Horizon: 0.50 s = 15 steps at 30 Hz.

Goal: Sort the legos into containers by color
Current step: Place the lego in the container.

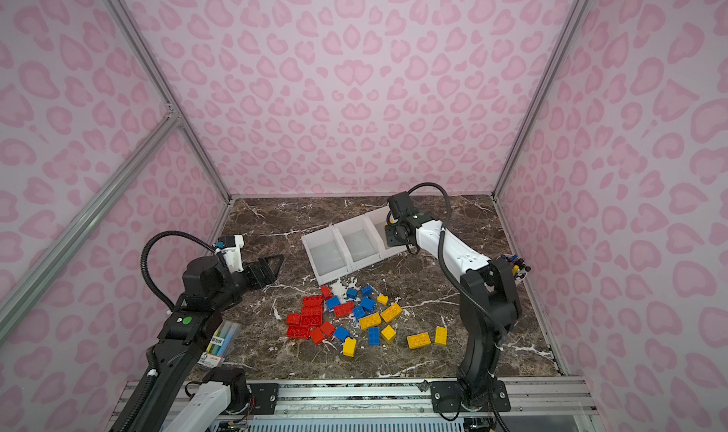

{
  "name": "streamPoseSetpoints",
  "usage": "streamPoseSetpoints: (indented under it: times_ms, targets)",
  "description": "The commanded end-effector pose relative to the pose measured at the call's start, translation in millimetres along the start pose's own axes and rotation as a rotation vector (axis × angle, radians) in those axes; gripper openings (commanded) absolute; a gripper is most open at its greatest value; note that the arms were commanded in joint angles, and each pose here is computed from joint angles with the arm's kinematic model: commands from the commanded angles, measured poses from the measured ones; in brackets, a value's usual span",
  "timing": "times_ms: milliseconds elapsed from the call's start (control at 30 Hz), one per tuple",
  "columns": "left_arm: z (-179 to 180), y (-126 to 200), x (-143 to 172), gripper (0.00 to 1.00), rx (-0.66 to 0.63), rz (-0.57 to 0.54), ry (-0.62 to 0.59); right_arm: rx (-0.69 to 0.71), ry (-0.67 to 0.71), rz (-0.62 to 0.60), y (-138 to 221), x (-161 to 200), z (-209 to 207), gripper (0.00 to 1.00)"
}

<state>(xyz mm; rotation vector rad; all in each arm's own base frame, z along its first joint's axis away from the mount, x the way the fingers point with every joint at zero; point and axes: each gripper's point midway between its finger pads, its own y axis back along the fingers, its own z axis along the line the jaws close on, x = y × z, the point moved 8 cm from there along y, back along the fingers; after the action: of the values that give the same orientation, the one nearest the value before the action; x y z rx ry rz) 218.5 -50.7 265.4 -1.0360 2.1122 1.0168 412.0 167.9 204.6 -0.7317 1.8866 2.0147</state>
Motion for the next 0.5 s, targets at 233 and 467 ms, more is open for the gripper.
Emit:
streamPoseSetpoints:
  times_ms: [233,467]
  targets:
    - [-1,1,0,0.97,0.009,0.004,0.007,-0.051,0.097,0.095,-67,-27,12,0.39]
    - [-1,1,1,0.97,0.008,0.008,0.009,-0.065,0.102,0.126,-76,-21,15,0.60]
